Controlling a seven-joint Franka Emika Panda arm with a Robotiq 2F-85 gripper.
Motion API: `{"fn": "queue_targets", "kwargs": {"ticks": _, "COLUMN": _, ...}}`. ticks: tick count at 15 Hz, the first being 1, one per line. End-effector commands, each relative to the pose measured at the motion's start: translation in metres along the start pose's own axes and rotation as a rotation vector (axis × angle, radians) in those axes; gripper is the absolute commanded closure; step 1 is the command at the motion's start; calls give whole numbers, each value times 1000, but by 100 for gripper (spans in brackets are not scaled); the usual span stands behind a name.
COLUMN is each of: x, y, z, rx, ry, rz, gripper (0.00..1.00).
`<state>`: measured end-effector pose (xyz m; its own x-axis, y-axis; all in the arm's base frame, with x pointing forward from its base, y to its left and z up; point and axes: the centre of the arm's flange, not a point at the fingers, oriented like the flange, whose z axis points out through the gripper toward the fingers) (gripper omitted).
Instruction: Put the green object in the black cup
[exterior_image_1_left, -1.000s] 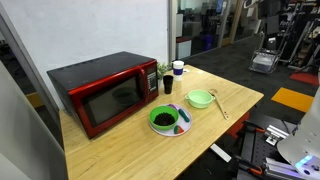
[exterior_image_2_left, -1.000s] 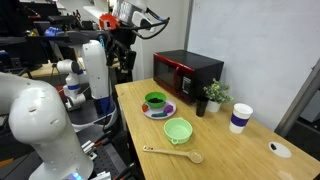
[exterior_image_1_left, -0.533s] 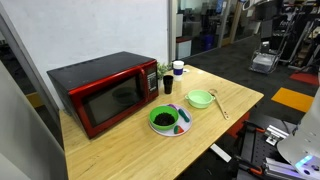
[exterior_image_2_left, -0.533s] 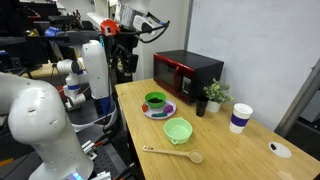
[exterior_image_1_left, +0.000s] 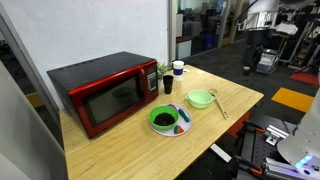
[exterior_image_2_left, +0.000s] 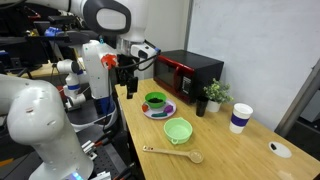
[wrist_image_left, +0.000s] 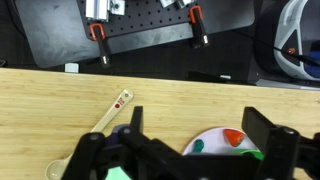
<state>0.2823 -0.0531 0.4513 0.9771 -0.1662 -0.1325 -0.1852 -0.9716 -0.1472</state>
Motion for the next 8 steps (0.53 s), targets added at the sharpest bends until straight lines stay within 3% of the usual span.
{"fn": "queue_targets", "kwargs": {"ticks": 1, "x": 11, "y": -8, "z": 61, "rx": -16, "ry": 69, "rz": 54, "gripper": 0}}
{"fn": "queue_targets", "kwargs": {"ticks": 8, "x": 79, "y": -17, "z": 101, "rx": -4, "ry": 107, "rz": 68, "gripper": 0}}
